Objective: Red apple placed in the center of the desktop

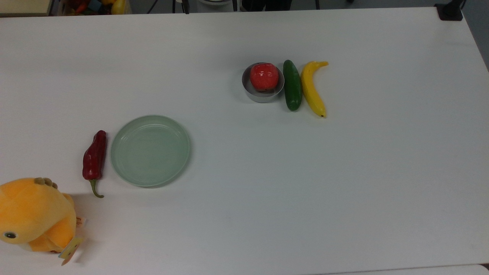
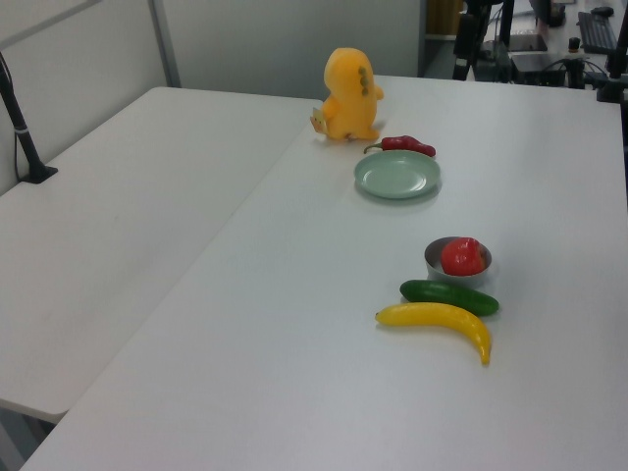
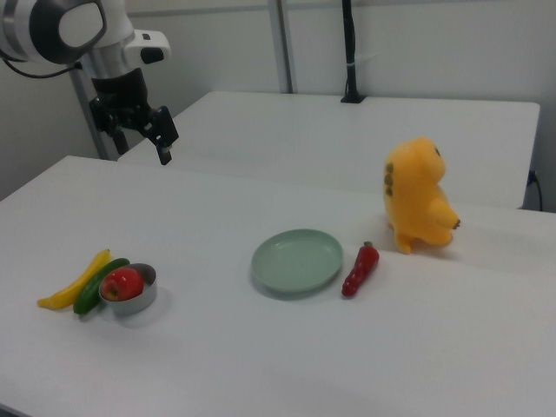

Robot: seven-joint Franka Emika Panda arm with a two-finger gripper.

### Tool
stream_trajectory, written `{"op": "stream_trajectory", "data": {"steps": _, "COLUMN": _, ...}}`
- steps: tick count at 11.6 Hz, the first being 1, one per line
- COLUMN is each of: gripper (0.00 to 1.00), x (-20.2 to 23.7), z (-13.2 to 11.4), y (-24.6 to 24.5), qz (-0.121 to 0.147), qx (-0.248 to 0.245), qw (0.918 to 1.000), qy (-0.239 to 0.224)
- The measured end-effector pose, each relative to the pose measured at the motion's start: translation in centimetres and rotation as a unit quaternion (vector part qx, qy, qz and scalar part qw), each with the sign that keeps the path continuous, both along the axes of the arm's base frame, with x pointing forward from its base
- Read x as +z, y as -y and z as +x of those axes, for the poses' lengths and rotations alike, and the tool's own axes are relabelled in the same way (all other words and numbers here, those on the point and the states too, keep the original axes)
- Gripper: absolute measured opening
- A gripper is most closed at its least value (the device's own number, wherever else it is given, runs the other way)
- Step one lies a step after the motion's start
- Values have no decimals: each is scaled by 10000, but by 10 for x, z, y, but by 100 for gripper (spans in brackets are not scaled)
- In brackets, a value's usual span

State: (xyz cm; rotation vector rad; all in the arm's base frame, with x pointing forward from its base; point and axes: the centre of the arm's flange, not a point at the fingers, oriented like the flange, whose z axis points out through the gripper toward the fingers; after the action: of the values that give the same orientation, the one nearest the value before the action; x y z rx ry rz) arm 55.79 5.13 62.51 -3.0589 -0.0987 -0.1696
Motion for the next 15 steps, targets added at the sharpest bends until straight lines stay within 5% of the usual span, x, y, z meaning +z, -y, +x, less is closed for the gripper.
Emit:
{"op": "stream_trajectory", "data": {"steps": 10, "gripper": 100, "x": -3, "z": -1, "y": 0, "qz": -12, "qx": 85, "qw": 10000, "qy": -41}}
{"op": "stream_trajectory", "data": {"steps": 15, "gripper": 100, "x": -27, "z": -3, "y": -5, "qz": -131, "qx": 1410, "qw": 9897, "qy": -233}}
